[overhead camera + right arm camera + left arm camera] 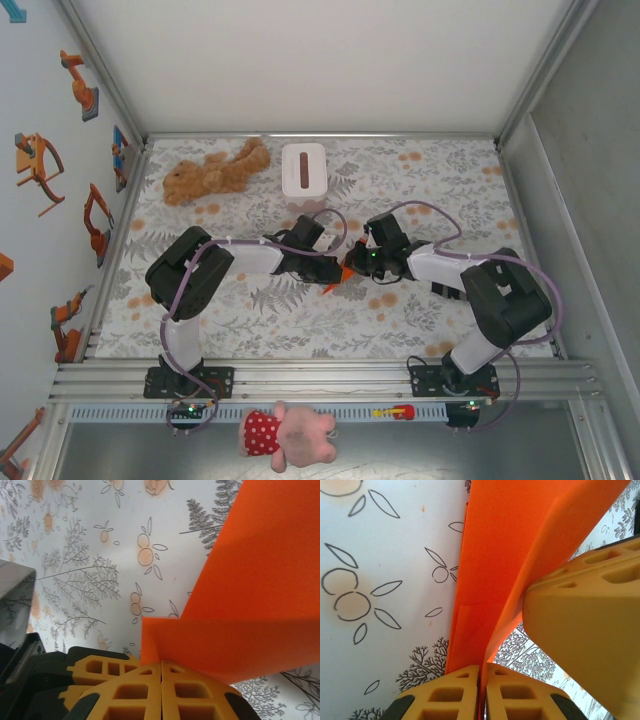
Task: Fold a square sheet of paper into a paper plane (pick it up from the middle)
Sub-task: Fold the wing for the fifth time at the center of the table.
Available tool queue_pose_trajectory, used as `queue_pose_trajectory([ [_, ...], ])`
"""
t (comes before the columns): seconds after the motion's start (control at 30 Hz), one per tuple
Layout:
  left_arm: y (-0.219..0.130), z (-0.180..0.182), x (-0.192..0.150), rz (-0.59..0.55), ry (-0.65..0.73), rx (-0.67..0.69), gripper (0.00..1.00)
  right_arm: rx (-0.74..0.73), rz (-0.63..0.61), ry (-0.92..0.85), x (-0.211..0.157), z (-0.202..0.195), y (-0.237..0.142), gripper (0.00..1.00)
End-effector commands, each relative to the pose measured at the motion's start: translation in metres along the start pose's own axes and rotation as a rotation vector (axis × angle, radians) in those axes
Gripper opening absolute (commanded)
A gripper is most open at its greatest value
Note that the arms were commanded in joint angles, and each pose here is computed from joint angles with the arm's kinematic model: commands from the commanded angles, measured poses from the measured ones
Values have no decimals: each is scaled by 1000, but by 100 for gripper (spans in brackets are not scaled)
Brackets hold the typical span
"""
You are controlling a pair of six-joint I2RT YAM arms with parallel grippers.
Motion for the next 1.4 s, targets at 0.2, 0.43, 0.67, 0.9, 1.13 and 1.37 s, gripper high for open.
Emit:
queue_pose_trajectory([
  [0.2,6,13,-9,63,-54,33,13,-83,8,38,-4,-22,5,6],
  [0.43,8,14,-10,73,-58,31,13,-131,20,61,-7,-32,5,6],
  [0.67,8,16,-11,80,-63,36,14,-148,21,72,-9,-36,4,6],
  [0.9,8,18,-11,84,-67,41,14,-131,33,66,-8,-35,8,6],
  [1.13,10,20,-12,88,-71,48,13,-83,41,25,-4,-25,10,7],
  [1.37,12,23,-13,90,-81,55,13,-23,6,-33,1,-10,-3,7],
])
Point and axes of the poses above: each hand's point on the last joint's axis, 136 mm out from that joint toward the fingers, its own y axis out along the fingers, its own z axis along the line the jaws close on, x = y × z, the point moved 4 cm from there along -y, back along the fingers, and after that the axes turned 9 degrees about -y, right-handed, at the moved point
